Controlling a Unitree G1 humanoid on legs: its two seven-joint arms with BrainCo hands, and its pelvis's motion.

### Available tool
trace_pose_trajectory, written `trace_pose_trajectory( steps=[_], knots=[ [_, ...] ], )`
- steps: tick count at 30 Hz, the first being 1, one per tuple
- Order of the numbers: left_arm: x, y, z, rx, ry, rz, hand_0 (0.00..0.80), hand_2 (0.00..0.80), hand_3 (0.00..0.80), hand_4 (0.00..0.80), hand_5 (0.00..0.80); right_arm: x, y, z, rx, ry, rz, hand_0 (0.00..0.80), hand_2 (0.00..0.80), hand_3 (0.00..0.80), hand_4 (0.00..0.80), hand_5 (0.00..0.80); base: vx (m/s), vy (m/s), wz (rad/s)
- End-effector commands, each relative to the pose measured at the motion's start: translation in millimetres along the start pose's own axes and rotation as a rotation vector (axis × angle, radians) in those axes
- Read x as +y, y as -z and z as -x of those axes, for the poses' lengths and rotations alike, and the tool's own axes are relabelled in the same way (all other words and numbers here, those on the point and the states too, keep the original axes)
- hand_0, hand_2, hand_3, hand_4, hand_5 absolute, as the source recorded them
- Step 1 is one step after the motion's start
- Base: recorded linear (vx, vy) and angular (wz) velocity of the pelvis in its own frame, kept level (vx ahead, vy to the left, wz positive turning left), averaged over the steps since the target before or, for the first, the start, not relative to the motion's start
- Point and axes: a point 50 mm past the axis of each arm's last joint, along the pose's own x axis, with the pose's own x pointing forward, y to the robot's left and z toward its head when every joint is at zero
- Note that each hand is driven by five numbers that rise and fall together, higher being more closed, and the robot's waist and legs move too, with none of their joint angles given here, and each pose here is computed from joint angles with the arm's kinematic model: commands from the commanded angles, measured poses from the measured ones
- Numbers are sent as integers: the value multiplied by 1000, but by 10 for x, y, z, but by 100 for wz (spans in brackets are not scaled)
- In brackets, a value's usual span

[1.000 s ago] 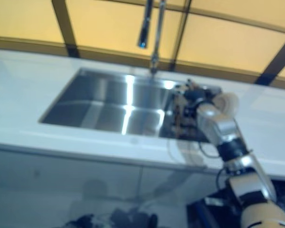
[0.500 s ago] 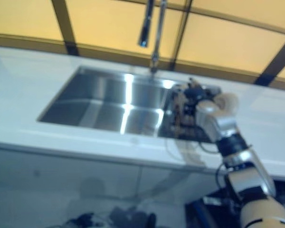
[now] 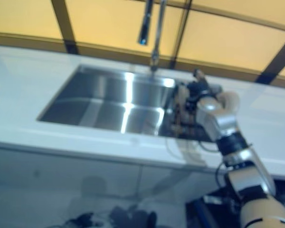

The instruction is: Take plates into dishwasher

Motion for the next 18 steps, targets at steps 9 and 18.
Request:
trace_pose_trajectory(
  steps=[9,18],
  knots=[
    [6,-143,-34,-23,8,-87,0,0,0,0,0,-160,-619,-37,-191,74,-15,0,0,0,0,0,0,0,0],
    [33,-158,-37,-21,1,-87,0,0,0,0,0,-239,-373,-139,-21,46,7,0,0,0,0,0,0,0,0]
  ],
)
